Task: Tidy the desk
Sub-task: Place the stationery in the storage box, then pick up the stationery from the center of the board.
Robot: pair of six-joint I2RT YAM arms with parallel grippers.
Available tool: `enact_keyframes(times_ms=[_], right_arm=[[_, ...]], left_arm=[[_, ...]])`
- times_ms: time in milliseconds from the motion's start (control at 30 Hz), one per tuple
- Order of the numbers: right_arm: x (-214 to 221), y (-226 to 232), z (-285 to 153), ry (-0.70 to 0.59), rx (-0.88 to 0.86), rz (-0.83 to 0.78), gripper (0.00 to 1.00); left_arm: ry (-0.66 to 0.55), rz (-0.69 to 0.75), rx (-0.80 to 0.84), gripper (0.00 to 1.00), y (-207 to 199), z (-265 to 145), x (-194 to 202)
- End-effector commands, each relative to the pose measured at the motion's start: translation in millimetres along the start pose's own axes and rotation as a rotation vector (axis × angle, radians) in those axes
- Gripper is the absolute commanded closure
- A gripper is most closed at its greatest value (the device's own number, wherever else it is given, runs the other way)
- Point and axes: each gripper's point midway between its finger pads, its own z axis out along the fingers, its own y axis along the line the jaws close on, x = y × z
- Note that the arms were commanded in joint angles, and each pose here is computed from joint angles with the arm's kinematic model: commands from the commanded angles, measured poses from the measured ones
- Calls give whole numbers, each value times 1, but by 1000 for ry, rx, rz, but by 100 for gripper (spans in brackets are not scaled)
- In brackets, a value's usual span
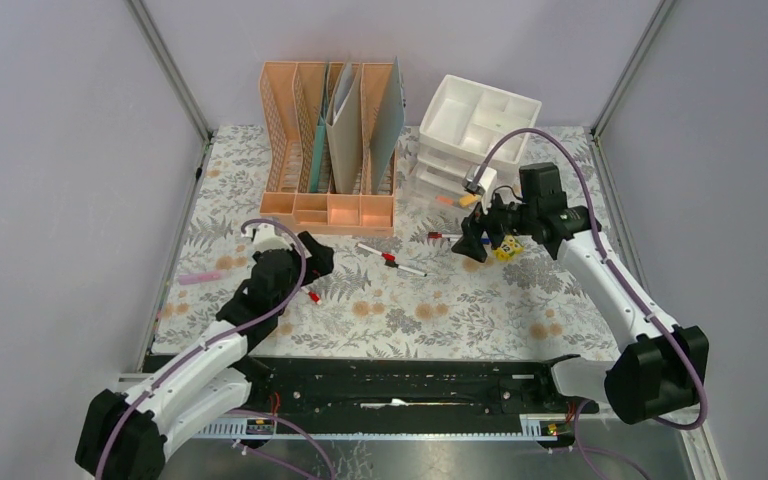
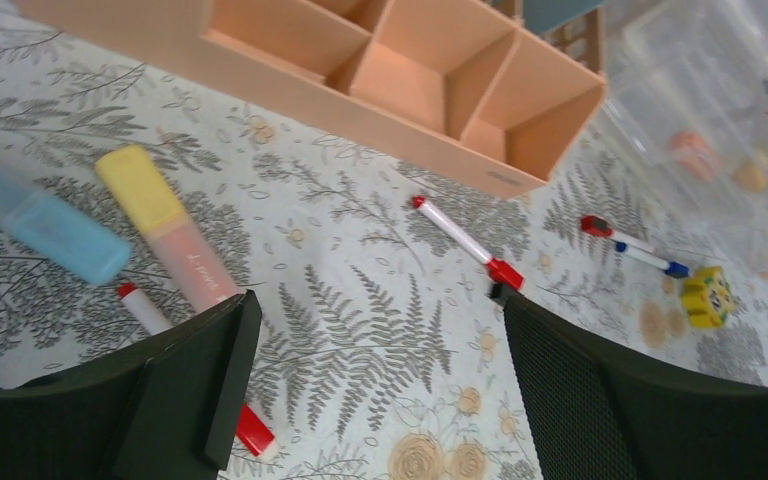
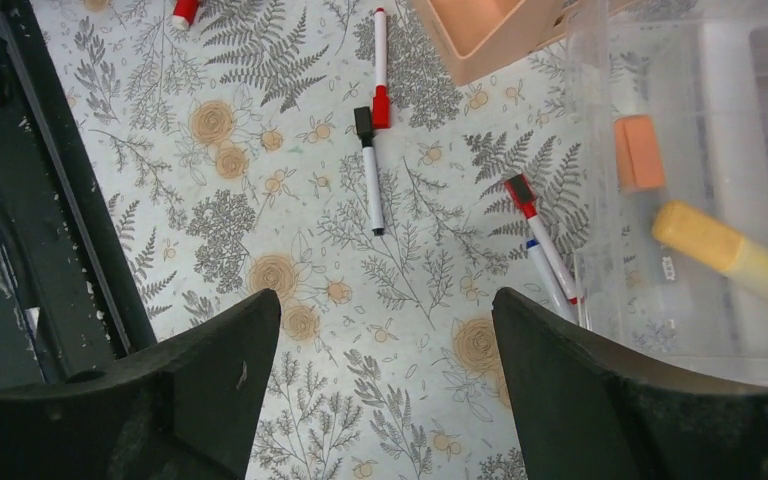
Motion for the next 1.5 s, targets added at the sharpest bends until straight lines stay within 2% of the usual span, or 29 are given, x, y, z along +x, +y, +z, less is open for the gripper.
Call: enact_keyframes(times_ms=[0,233,467,633,733,833,1067,1467], right_arm=[[-11,8,-3,-90,-68,13,15],[-4,12,2,-99,-103,30,15],[-2,14,4,-99,-117,37,16],[-2,13,3,-98,-113,36,16],[-2,13,2,-101,-109,34,16],[-3,12,1,-103,-108,36,16],[-2,12,1,-104,-109,39,16],[-2,12,1,-107,-113,44,16]], left_arm=[[-6,-82,-36,6,6,10,-10],[15,-200,-256,21,58,21,-11],[-2,-277,-561,27,110,19,-26],[65,-303,-685,31,129,27,-23],[131,-318,-747,36,138,34,-14],[167,-323,-780,38,144,40,-10],[135,-321,-823,38,153,44,-14],[162,-338,-871,41,159,60,-19]])
